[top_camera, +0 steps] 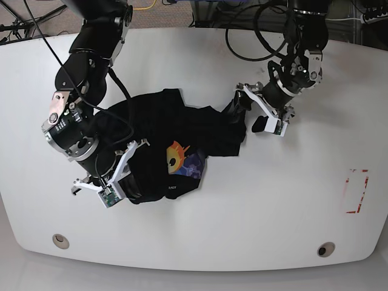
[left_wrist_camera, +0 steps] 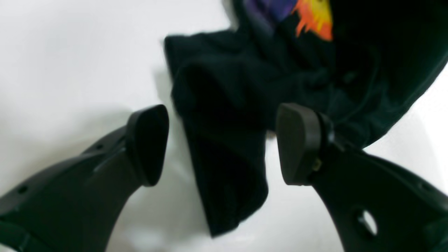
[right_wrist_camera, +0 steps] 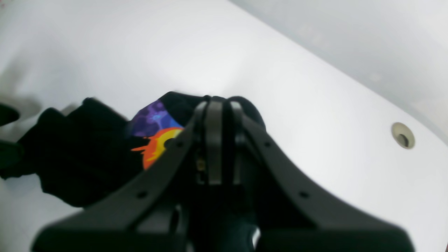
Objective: Fold the T-shirt properly
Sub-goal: 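Grasp the shirt's sleeve end with the left gripper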
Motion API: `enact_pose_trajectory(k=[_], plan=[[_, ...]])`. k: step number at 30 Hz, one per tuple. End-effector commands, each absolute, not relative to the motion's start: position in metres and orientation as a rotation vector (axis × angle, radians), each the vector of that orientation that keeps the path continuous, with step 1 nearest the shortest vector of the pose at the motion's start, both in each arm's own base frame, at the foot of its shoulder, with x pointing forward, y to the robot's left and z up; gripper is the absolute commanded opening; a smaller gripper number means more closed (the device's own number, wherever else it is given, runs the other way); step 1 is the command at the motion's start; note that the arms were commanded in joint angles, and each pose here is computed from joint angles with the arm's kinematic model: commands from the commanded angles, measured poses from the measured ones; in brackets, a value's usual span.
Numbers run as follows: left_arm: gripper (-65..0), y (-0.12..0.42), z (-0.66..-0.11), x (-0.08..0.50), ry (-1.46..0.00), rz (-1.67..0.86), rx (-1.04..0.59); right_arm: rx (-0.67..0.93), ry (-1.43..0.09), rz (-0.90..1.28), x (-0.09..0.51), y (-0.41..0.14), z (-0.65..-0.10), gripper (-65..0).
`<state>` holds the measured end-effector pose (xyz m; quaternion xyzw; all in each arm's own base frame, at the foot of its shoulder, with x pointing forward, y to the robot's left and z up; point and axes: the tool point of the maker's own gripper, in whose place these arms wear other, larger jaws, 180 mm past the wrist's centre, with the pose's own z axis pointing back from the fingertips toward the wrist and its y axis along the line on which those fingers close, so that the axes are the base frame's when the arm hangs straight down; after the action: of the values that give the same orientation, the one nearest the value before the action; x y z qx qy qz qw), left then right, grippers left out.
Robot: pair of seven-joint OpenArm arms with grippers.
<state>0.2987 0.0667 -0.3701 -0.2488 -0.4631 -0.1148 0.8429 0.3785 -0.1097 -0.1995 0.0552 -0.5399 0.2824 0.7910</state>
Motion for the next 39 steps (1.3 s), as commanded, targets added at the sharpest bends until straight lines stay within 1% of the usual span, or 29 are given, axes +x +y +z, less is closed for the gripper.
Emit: enact_pose_trajectory(k=[1, 10, 18, 26, 39], plan=[[-20.7, 0.065, -0.361, 0.306, -1.003, -0.241, -0.528, 0.110, -1.235, 0.609, 0.382, -0.112, -0.179, -63.9], [-21.3, 0.057, -0.363, 0.309, -0.960, -0.275, -0.519, 0.103, -1.225, 0.576, 0.377, -0.122, -0.185, -64.1], [-21.3, 0.050, -0.363, 0.310, -0.953, -0.313, -0.527, 0.091, -1.250, 0.586, 0.376, -0.122, -0.176, -64.4], [-20.7, 0.032, -0.362, 0.301, -0.955, -0.349, -0.562, 0.057, -1.280, 0.596, 0.379, -0.128, -0.164, -64.5], [-21.4, 0.033, -0.379, 0.304, -0.903, -0.319, -0.565, 0.071, -1.279, 0.601, 0.381, -0.123, -0.163, -64.4]])
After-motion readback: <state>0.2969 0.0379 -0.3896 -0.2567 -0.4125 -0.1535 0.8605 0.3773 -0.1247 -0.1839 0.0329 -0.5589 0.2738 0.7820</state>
